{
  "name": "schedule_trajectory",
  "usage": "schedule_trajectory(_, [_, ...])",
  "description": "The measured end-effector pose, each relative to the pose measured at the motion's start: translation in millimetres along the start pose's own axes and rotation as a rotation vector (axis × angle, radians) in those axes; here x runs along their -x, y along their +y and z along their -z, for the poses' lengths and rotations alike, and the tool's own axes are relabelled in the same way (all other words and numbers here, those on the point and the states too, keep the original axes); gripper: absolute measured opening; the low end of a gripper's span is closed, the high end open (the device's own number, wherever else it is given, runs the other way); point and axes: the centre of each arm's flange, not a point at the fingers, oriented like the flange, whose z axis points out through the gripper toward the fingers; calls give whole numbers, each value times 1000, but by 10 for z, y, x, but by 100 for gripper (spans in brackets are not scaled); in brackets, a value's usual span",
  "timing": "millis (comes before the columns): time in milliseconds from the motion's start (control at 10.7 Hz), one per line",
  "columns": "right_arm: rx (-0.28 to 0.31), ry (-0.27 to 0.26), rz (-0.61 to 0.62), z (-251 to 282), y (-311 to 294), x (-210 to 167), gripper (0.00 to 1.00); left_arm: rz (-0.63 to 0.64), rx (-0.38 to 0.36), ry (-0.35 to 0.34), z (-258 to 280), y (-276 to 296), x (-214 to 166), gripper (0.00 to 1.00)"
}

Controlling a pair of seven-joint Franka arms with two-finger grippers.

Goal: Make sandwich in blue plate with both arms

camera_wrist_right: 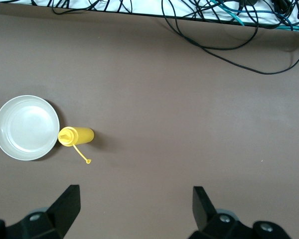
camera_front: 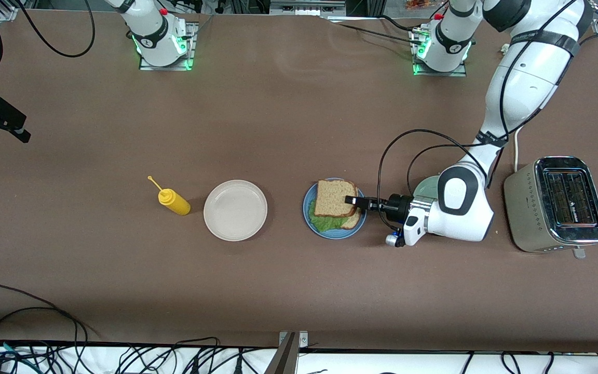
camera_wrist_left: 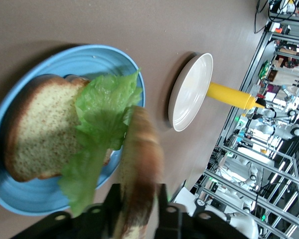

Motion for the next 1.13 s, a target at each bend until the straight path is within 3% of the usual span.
schedule_trajectory(375, [0, 0, 0, -1, 0, 0, 100, -125, 2, 17, 69, -22, -44, 91])
schedule_trajectory(469, [0, 0, 0, -1, -1, 0, 100, -148, 1, 33, 144, 45, -74, 100])
schedule_trajectory(657, [0, 0, 0, -1, 0, 0, 100, -218, -79, 47, 330, 216, -86, 100])
schedule_trajectory(1126, [0, 0, 0, 1, 0, 0, 100, -443, -464, 86, 1037, 865, 108, 100])
